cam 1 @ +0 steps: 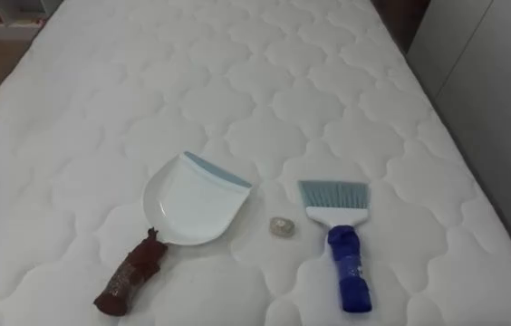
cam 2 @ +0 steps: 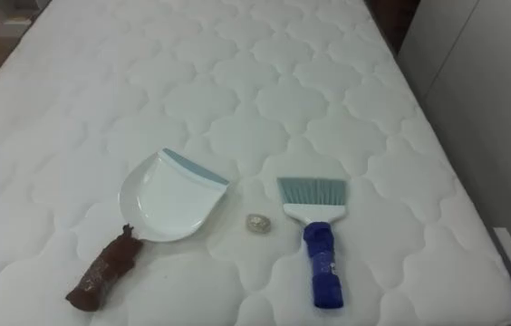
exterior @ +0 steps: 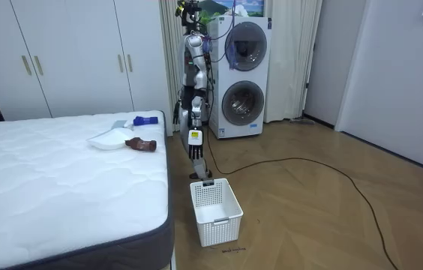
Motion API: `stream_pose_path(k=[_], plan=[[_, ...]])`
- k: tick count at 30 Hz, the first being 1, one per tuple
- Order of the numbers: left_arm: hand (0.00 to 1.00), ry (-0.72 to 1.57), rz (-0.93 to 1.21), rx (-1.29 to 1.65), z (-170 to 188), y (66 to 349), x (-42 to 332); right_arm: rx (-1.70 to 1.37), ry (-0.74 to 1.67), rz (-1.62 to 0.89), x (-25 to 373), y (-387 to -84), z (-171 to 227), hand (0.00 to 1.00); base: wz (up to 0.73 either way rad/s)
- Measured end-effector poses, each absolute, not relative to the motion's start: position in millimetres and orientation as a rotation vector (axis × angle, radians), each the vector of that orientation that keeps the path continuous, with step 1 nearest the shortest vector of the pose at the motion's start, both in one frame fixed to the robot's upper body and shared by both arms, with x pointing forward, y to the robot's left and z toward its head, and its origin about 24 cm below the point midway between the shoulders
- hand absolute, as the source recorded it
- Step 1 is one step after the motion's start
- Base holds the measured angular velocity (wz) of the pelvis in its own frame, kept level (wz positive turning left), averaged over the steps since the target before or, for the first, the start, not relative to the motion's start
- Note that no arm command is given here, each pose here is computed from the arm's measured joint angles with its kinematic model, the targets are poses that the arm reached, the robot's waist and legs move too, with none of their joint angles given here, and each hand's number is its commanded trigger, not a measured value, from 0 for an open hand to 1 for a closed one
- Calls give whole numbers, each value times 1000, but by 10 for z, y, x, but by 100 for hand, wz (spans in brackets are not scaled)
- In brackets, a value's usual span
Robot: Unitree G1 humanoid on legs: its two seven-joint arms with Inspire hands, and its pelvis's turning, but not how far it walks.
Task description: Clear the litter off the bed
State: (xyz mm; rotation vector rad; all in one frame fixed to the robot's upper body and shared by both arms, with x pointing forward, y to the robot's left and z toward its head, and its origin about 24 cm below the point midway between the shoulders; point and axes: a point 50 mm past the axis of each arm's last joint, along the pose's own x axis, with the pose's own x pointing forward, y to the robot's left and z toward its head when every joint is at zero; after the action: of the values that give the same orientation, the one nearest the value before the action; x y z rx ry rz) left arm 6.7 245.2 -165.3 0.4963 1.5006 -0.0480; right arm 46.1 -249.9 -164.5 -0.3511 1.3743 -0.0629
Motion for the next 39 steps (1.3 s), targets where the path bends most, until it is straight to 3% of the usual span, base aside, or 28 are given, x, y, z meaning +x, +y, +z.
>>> stream_pose_path(k=[19,25,39], plan=[[0,1471,89,508,-1624,2540,0,-439,1345,-174,465,-2555,-1624,0,0],[0,1378,265,535,-1559,2650,75,-439,1321,-224,475,-2594,-1608,0,0],[0,639,526,737,-888,2741,1176,-412,1212,-244,584,-2589,-1578,0,7]])
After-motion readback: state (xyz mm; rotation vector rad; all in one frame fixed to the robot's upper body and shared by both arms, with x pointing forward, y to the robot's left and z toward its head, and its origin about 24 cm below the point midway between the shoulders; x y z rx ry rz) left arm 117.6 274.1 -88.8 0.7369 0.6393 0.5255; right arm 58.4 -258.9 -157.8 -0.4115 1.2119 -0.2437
